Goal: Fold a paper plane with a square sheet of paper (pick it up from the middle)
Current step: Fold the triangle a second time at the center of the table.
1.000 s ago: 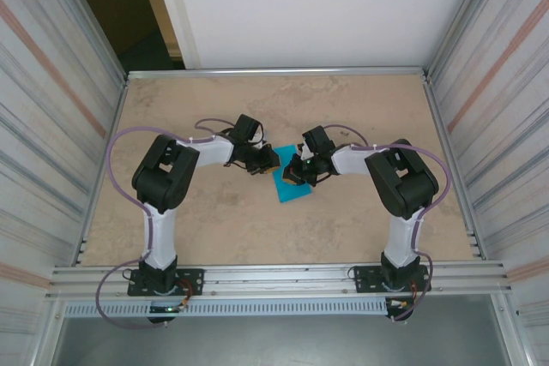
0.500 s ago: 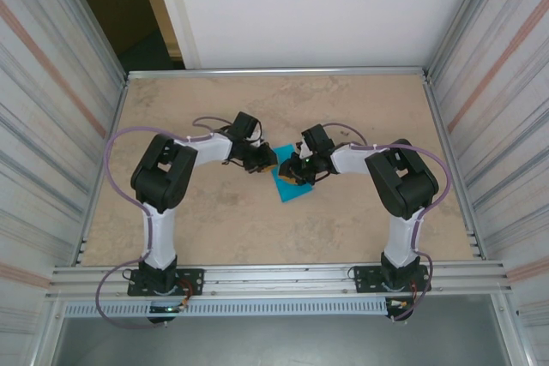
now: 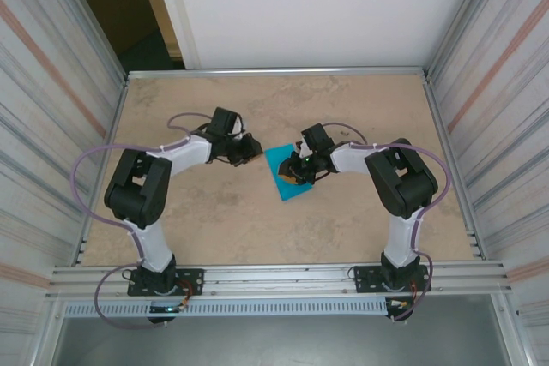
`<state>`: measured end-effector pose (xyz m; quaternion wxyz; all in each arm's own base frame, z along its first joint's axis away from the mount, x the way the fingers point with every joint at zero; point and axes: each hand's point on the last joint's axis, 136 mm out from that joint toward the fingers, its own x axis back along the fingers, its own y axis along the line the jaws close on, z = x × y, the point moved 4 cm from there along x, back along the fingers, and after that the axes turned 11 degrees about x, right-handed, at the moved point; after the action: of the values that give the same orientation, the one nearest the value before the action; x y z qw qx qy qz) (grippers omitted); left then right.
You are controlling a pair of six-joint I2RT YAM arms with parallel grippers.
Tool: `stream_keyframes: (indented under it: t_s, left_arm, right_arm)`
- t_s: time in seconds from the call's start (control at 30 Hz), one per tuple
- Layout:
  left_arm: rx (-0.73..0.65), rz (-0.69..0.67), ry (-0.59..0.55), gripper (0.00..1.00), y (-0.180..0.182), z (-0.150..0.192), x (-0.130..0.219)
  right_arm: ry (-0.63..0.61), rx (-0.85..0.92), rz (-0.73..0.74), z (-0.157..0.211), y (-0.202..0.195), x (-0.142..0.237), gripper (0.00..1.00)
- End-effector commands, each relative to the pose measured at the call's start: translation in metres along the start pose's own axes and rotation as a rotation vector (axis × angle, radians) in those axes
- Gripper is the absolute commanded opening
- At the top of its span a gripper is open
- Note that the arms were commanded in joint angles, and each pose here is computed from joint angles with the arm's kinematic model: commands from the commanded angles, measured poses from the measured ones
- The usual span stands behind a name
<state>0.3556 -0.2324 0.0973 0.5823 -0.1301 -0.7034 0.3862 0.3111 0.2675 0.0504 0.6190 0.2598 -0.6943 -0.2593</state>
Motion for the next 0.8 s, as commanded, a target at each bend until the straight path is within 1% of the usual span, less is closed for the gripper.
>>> stream_keyframes:
  t_s: [0.0,0.1,0.2,0.4,0.77]
  left_arm:
    - [-0.023,0.042,0.05,0.12,-0.012,0.024,-0.003]
    - [-0.051,0.044,0.087,0.09,-0.017,0.042,-0.012]
    - [-0.072,0.026,0.106,0.06,-0.018,0.053,-0.019]
    - [-0.081,-0.045,0.131,0.0,-0.008,0.066,-0.036]
    - [-0.103,-0.133,0.112,0.0,0.002,0.059,-0.048]
  right_arm:
    - [0.056,-0.057,0.106,0.014,-0.024,-0.008,0.18]
    - [0.066,-0.062,0.124,0.017,-0.027,-0.007,0.07]
    - [0.074,-0.065,0.141,0.018,-0.031,-0.008,0.0]
    - [0.075,-0.071,0.149,0.019,-0.032,-0.008,0.0]
    - [0.075,-0.068,0.14,0.019,-0.031,-0.008,0.0]
